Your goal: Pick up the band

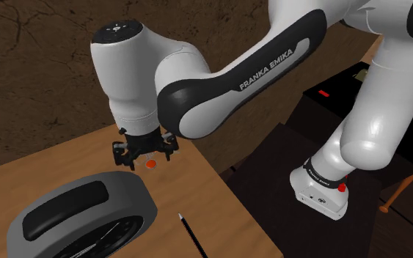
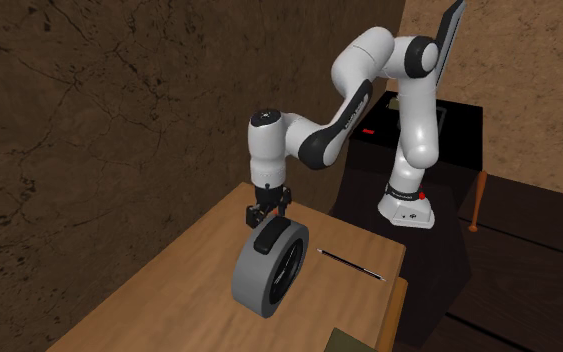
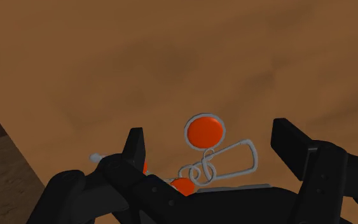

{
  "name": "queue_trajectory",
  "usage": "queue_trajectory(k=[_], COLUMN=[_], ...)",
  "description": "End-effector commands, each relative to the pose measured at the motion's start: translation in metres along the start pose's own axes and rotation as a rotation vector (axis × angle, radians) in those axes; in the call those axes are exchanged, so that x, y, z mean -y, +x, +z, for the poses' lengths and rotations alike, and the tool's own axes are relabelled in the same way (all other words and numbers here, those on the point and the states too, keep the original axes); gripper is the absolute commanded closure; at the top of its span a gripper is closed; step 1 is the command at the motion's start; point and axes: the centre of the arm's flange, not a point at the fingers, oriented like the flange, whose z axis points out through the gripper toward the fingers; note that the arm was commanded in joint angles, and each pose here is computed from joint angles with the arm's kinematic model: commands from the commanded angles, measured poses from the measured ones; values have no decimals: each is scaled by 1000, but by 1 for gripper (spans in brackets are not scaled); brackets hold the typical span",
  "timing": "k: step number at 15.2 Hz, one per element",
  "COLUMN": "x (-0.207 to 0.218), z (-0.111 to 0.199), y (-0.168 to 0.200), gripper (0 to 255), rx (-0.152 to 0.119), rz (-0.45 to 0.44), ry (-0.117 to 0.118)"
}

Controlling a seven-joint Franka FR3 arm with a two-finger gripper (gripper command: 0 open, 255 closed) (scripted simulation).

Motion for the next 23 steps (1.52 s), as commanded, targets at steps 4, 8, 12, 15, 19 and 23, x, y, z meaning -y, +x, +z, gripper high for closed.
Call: queue_trajectory(k=[4, 8, 12, 15, 19, 23], x=[0, 1, 1, 0, 0, 0], z=[13, 14, 13, 8, -13, -34], y=[-1, 0, 0, -1, -1, -1], gripper=[0, 255, 255, 255, 255, 255], rx=[0, 0, 0, 0, 0, 0], rz=[0, 0, 0, 0, 0, 0], ry=[0, 1, 0, 0, 0, 0])
